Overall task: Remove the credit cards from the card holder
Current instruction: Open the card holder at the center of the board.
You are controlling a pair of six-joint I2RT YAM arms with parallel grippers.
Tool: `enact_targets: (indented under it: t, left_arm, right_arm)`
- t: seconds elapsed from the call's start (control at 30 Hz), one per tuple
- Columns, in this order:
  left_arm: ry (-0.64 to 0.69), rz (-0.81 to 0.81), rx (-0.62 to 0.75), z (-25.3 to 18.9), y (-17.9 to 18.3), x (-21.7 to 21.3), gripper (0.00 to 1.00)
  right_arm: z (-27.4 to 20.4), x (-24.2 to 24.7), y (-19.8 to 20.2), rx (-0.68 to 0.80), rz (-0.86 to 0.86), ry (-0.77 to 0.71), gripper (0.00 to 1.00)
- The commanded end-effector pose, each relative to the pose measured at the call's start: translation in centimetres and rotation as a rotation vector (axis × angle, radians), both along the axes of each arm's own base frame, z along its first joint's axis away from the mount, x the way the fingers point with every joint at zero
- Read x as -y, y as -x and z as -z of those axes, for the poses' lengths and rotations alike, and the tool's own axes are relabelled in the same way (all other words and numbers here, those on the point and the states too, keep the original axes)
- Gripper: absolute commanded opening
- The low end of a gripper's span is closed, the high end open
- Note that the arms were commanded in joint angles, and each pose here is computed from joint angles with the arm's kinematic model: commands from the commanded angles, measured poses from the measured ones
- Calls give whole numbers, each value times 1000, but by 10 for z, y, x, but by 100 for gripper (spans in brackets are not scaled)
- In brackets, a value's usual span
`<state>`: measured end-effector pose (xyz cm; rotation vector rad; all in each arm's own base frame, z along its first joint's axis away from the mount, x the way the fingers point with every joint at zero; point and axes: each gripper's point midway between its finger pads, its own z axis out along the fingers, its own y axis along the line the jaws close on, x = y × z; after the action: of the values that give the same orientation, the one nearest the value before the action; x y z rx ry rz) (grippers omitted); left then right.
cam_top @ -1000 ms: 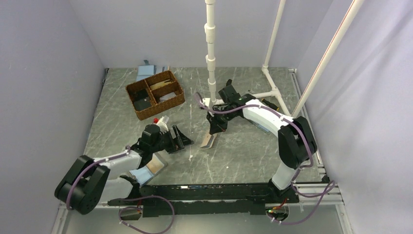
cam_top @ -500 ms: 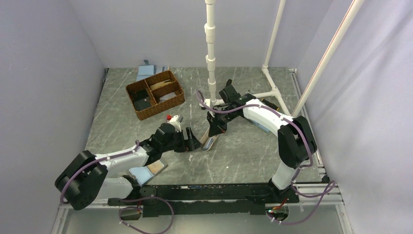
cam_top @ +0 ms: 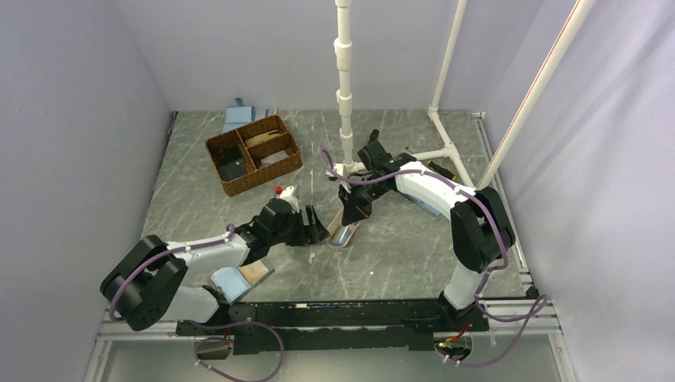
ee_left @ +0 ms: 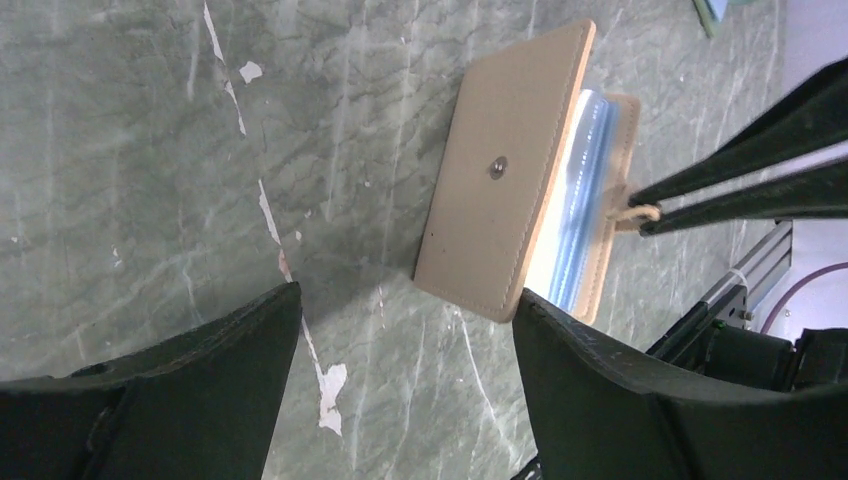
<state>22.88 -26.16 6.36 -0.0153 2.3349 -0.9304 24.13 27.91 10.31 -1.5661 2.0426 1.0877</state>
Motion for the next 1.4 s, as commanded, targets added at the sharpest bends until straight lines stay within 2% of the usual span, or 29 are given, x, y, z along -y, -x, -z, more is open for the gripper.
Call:
enact_targets:
  t: [0.0,0.1,0.13,0.23,0.3,0.63,0.8,0.97,1.17,1.27,1.37]
  left_arm:
    - [12,16,54,-12,-18,16,80]
    - [-30,5,42,-4,-25,16,70]
    - [-45,0,34,0,-27,15,60]
    - [-80,-21,0,10,-29,12,22]
    - [-86,-50,-31,16,-25,6,1]
    - [111,-211,-147,28,11,-15,0]
    - [117,-239,-143,28,12,-21,0]
    - [127,-213,-142,26,12,-16,0]
    - [118,-177,-157,29,12,-9,7]
    - [118,-168,-161,27,13,-7,15]
    - [115,-164,-155,22,11,-6,18]
  right_arm:
    - [-4,-2,-6,20,-9,-18,0]
    - [-2,0,-7,25,-5,-6,0]
    - [-2,2,-8,28,-2,0,0]
    - [1,6,-12,41,6,19,0]
    - [4,10,-15,53,15,40,0]
    - [46,33,-29,72,59,245,0]
    - [64,40,-32,66,78,338,0]
    - [67,42,-33,62,82,352,0]
    - [57,40,-36,82,93,328,16]
    - [54,43,-38,88,105,325,21]
    - [51,47,-44,107,128,331,23]
